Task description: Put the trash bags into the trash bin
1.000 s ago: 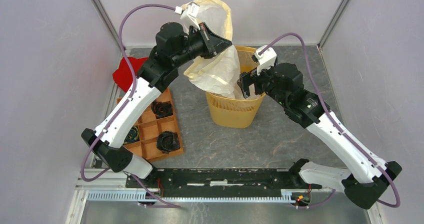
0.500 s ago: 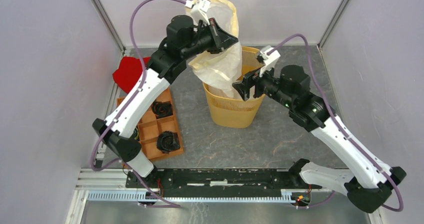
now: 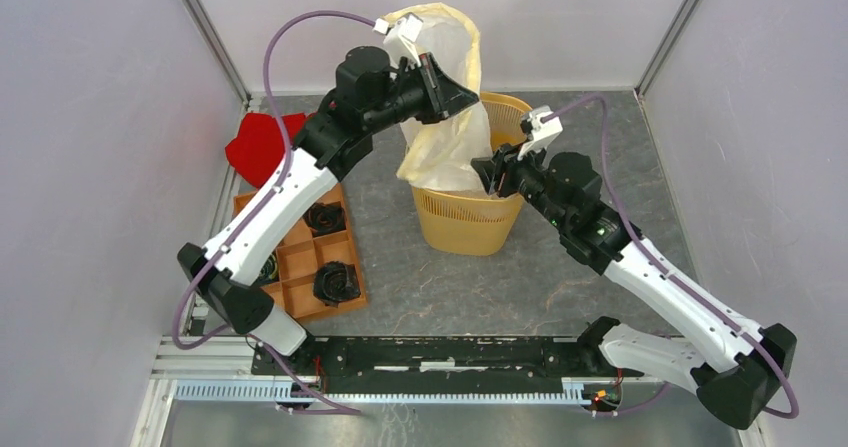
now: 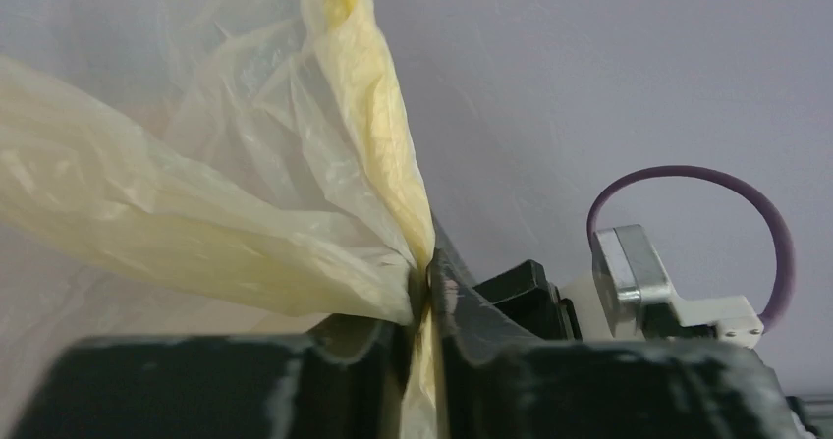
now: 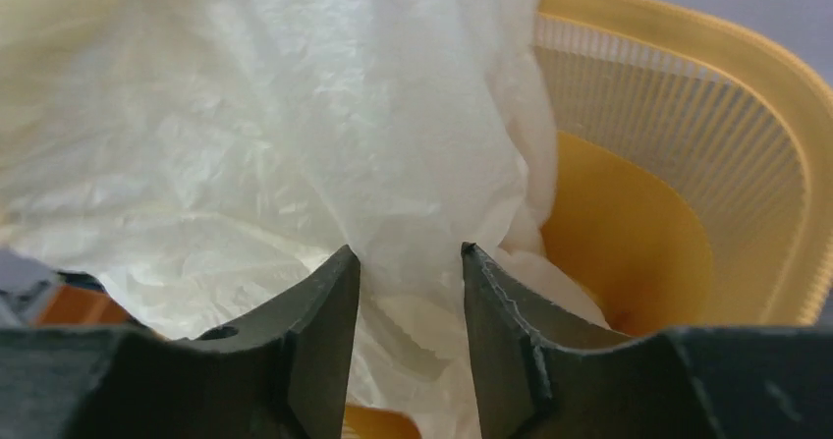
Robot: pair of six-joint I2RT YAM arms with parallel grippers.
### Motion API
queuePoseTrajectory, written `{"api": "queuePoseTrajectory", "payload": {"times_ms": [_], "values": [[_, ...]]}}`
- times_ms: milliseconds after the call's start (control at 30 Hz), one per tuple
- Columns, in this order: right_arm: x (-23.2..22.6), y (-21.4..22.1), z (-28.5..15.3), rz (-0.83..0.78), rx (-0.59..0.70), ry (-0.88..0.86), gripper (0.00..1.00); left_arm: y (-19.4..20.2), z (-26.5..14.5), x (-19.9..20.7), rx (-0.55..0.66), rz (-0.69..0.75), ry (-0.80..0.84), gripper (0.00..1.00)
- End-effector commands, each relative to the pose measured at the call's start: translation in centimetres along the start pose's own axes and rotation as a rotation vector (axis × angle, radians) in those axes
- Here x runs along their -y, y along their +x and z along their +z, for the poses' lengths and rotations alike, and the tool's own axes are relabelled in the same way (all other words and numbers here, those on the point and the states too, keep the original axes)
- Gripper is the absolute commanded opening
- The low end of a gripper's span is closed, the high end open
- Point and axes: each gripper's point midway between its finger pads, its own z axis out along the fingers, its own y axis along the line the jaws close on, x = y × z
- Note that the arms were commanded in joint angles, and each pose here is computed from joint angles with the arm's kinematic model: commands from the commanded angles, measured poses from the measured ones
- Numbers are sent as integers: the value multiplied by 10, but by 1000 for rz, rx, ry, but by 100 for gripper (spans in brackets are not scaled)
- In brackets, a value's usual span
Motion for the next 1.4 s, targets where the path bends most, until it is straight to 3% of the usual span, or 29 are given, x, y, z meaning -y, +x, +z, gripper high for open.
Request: {"api": "queuePoseTrajectory", "payload": {"times_ms": [0,67,133,233,333,467,567,767,967,1067,1267,1367], "values": [[26,-16,3,-15,127,127,29,-19,-52,0,61,163,-101,25],[23,-13,4,-50,110,100,9,-23,-72,-6,77,206,-155,42],[15,-10,3,-89,95,47,1,-33,-96,-5,127,244,-197,62],[11,-12,-3,-109,88,22,1,-42,-123,-16,191,263,-287,71],[2,-19,-11,-119,103,-29,1,-48,-139,-31,243,253,-383,88],[-6,-22,-15,-142,110,-71,1,-51,-130,-33,237,199,-402,95],[-5,-21,-15,-149,116,-72,1,-43,-102,-14,173,117,-281,93],[-17,-12,-13,-168,100,-150,1,-31,-66,36,122,-70,41,78],[-18,-18,-20,-168,134,-155,1,-40,-53,7,203,-132,-81,81],[-21,-19,-21,-168,133,-173,1,-43,-42,-1,231,-162,-89,78],[-18,-21,-23,-163,142,-153,1,-30,-22,-14,171,-179,-118,56],[-18,-22,-23,-163,133,-152,1,-29,-25,-24,191,-160,-152,33]]}}
